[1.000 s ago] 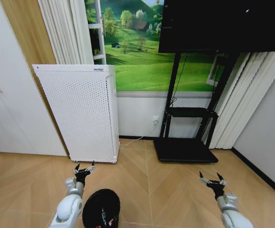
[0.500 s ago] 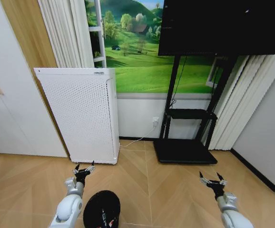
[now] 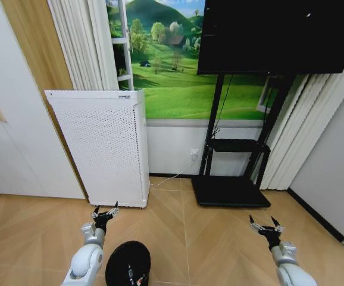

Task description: Pick up the trash bin and place the garbage on the floor into it.

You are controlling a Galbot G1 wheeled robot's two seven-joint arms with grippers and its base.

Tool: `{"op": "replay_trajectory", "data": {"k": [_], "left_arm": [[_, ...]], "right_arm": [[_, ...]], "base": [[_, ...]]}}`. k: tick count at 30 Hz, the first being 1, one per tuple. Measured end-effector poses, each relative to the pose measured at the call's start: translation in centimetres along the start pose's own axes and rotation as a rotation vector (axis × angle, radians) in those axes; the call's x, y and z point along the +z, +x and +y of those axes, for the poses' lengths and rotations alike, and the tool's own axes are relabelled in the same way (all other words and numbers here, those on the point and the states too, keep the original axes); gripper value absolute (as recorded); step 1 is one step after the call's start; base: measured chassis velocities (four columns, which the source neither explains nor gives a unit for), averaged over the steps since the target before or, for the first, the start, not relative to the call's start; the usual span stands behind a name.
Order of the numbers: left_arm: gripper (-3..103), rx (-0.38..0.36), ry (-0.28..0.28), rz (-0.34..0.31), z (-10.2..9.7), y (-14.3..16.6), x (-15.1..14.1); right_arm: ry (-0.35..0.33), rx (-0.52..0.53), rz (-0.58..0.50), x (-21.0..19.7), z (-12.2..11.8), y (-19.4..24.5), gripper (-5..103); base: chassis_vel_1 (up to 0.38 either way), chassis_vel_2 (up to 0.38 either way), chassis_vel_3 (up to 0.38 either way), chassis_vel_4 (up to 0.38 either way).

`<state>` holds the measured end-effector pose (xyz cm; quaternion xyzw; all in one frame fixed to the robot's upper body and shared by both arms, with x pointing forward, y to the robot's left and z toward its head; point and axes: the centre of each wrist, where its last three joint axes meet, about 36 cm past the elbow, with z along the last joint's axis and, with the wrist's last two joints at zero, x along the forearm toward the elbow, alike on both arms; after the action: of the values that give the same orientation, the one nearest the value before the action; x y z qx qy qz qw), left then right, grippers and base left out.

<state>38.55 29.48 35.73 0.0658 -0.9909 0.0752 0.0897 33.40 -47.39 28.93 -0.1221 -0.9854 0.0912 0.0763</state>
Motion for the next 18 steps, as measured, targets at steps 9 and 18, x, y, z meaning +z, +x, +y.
{"op": "replay_trajectory", "data": {"k": [9, 18], "left_arm": [[100, 0.000, 0.000, 0.000, 0.00, 0.00, 0.00], [100, 0.000, 0.000, 0.000, 0.00, 0.00, 0.00]], "right_arm": [[0.000, 0.000, 0.000, 0.00, 0.00, 0.00, 100], [0.000, 0.000, 0.000, 0.00, 0.00, 0.00, 100]], "base": [[0.000, 0.000, 0.000, 0.000], [0.000, 0.000, 0.000, 0.000]]}}
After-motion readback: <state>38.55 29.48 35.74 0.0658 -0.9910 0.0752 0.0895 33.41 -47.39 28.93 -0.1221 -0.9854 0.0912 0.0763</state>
